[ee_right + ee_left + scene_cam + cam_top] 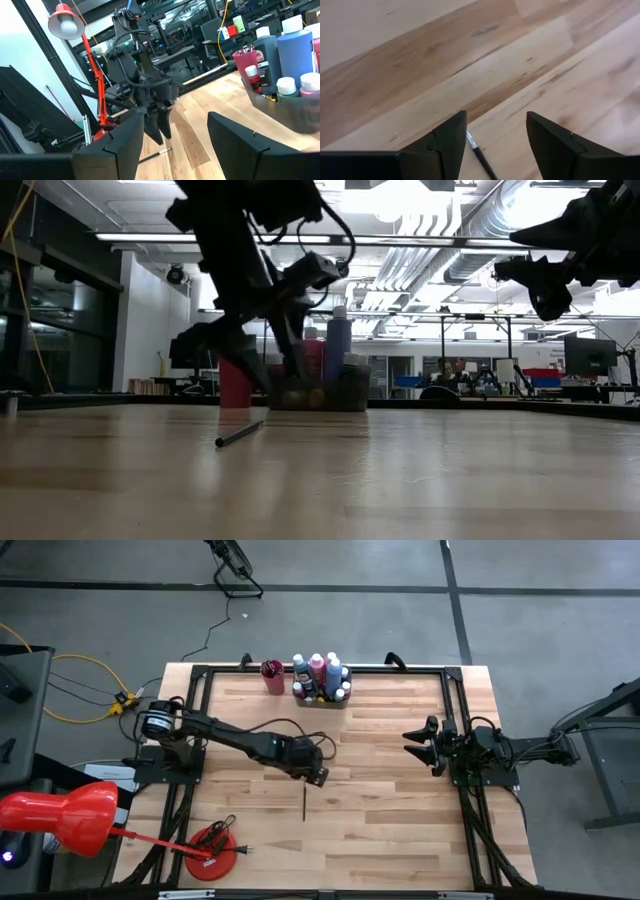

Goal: Pick & Place Paint Supplies
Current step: Put the black paint brush into the pink cup

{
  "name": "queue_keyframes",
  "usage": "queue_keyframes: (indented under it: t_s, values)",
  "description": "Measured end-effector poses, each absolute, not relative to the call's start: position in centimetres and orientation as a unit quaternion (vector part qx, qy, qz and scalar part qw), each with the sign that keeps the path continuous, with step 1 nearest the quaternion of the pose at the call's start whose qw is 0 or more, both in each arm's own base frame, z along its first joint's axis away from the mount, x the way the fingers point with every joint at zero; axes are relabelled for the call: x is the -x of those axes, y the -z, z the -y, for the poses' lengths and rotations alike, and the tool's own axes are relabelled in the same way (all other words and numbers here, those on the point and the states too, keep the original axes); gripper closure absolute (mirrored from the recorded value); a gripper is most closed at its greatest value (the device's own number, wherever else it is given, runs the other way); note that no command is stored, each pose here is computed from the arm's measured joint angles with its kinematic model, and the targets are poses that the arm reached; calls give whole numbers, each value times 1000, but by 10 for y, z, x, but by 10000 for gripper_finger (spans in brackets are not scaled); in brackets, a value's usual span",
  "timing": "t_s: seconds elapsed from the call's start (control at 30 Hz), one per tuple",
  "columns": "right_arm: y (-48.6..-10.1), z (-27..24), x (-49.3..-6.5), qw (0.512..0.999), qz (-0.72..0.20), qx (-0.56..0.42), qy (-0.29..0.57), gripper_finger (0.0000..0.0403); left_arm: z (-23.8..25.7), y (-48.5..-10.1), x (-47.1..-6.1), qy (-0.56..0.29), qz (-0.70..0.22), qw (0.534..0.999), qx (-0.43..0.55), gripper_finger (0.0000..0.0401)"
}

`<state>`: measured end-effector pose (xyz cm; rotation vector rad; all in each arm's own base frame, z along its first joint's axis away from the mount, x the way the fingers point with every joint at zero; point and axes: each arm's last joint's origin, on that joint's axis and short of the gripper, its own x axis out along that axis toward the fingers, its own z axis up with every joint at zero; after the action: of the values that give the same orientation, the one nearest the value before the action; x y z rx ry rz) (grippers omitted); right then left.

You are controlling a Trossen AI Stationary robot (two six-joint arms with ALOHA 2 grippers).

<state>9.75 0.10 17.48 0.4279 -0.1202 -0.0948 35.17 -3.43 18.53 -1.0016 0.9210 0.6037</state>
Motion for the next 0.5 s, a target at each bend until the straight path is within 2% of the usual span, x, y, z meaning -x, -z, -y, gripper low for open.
queue_keyframes:
  t_s: [0.1,0.5]
  values:
    - [-175,-1,-97,974,60,-212,47,190,38,-188,-349,-295,-450,725,430,203]
    - [-175,-1,-97,974,59,-212,47,190,53,-197,-348,-327,-464,730,381,203]
